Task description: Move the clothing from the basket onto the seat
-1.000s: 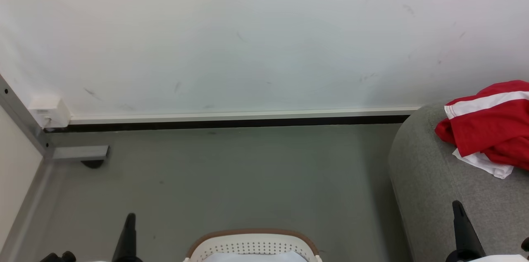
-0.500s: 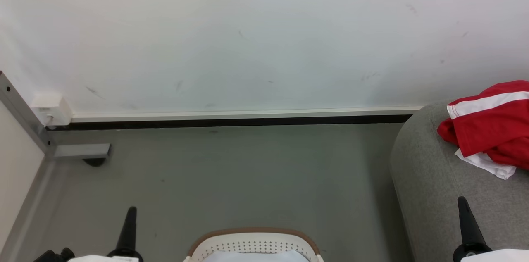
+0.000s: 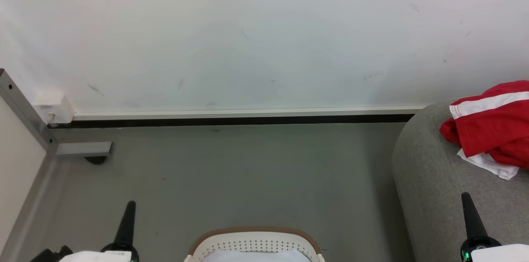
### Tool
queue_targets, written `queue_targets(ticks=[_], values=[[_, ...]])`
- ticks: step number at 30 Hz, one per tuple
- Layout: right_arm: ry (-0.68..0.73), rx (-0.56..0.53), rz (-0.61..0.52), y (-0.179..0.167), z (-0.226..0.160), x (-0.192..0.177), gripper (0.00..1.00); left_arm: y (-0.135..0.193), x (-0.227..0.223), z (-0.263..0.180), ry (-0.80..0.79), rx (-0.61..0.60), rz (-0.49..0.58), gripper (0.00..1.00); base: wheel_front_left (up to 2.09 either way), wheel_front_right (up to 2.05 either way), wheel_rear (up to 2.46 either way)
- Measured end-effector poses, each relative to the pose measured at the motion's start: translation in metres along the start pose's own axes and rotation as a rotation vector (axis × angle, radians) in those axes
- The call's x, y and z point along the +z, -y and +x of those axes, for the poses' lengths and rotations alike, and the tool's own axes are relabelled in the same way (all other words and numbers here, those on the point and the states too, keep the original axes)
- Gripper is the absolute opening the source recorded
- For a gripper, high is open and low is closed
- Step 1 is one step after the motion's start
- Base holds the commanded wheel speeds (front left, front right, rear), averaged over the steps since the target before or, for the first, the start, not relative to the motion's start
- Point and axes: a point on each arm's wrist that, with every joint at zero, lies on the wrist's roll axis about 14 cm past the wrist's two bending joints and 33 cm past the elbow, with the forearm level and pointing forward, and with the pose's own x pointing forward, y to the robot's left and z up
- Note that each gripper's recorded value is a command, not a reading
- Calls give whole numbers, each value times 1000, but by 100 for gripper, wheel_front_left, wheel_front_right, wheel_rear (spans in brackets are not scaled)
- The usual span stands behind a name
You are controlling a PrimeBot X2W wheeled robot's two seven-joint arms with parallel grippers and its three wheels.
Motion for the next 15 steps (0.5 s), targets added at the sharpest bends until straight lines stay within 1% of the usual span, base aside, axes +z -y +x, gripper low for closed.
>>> queue_targets(ticks=[15], values=[[-3,5,128,-2,5,2,0,4,2,3,-5,-17,-123,0,0,0,0]])
